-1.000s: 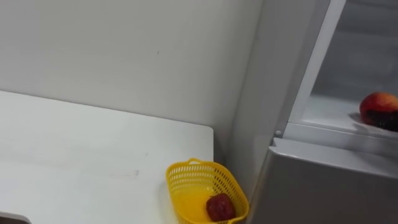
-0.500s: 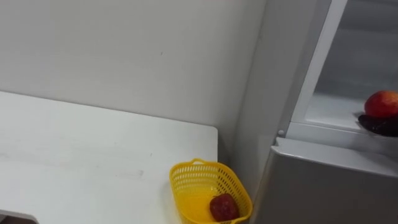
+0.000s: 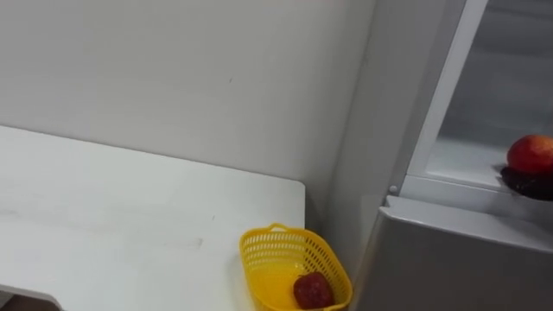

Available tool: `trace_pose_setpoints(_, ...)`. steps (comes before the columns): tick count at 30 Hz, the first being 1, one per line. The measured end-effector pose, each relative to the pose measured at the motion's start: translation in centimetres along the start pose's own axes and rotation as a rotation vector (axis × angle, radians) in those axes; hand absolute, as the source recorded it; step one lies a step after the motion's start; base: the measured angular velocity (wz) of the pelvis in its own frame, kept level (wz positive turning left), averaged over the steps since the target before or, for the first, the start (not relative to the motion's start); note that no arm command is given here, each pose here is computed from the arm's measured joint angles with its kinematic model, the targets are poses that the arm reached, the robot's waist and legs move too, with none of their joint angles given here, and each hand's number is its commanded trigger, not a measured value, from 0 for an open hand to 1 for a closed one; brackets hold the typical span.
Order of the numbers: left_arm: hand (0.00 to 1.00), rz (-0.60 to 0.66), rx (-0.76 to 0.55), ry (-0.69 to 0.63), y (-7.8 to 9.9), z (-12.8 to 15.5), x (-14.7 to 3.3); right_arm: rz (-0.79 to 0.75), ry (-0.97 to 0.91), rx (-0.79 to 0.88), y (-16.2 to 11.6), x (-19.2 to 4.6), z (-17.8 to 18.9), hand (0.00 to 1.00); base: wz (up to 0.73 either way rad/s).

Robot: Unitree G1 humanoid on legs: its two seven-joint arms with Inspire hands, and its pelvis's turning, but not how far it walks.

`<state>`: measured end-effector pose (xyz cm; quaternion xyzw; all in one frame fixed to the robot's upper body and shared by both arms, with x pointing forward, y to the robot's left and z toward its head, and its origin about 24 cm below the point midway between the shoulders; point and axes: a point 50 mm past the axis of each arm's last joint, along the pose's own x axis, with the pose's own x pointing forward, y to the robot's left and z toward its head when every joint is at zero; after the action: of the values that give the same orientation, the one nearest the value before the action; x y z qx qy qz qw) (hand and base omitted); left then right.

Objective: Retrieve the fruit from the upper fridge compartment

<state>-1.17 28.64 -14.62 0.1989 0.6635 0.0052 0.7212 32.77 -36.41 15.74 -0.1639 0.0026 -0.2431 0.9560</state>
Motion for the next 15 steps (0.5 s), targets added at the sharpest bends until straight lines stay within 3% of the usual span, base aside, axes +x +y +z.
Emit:
trace_pose_setpoints(12,0.0,0.003,0.011,-0.008,0.56,0.14,-0.06,0.045,0.045,0.08,-0.26,0.1,-0.83,0.01,0.04)
trace_pose_setpoints(13,0.0,0.004,0.011,-0.008,0.56,0.14,-0.06,0.051,0.045,0.083,-0.24,0.1,-0.83,0.07,0.07)
trace_pose_setpoints(14,0.0,0.005,0.011,-0.009,0.57,0.17,-0.05,0.059,0.044,0.089,-0.28,0.11,-0.79,0.3,0.0)
trace_pose_setpoints(15,0.0,0.006,0.014,-0.007,0.59,0.11,-0.06,0.065,0.043,0.09,-0.32,0.11,-0.76,0.6,0.0)
